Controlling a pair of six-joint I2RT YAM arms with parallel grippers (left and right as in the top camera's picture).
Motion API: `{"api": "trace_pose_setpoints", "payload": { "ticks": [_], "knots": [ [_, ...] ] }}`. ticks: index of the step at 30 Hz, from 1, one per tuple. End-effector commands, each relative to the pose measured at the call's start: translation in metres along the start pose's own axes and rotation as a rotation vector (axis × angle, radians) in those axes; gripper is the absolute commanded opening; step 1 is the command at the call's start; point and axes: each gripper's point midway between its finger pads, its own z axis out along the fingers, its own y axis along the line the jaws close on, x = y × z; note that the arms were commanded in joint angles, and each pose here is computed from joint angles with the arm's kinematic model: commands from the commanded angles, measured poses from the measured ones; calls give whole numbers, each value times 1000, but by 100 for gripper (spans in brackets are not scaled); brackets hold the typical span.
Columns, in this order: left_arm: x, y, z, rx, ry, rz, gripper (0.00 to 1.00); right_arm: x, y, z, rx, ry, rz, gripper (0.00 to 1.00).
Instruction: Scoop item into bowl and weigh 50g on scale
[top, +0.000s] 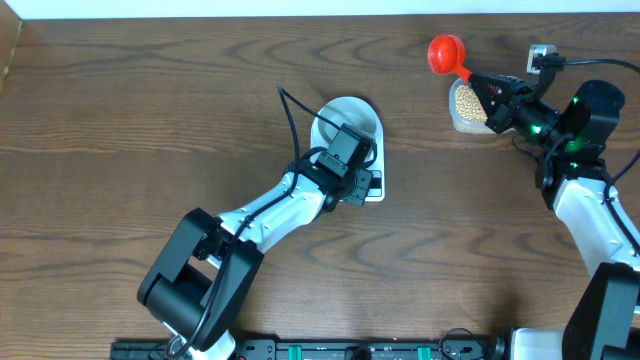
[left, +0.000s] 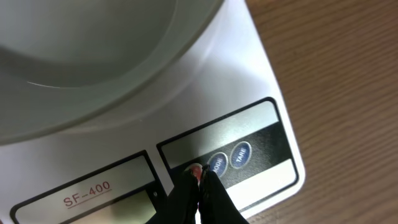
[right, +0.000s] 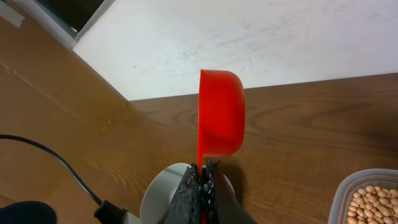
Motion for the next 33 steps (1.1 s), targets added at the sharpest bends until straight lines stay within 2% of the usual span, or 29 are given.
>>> {"api": "trace_pose_setpoints", "payload": {
  "ticks": [1,10,20,33],
  "knots": [
    [5,3,11,2,29,5,7,-10,1,-1,5,-18,-12,1],
    [4,5,11,-1,31,13,7,-10,1,-1,5,-18,-12,1],
    [-33,-3,-45,11,-114,60,7,-10,1,-1,5,-18,-12,1],
    [-14,2,-32,-6,-32,56,7,-10,0,-1,12,-21,-12,1]
  ]
}}
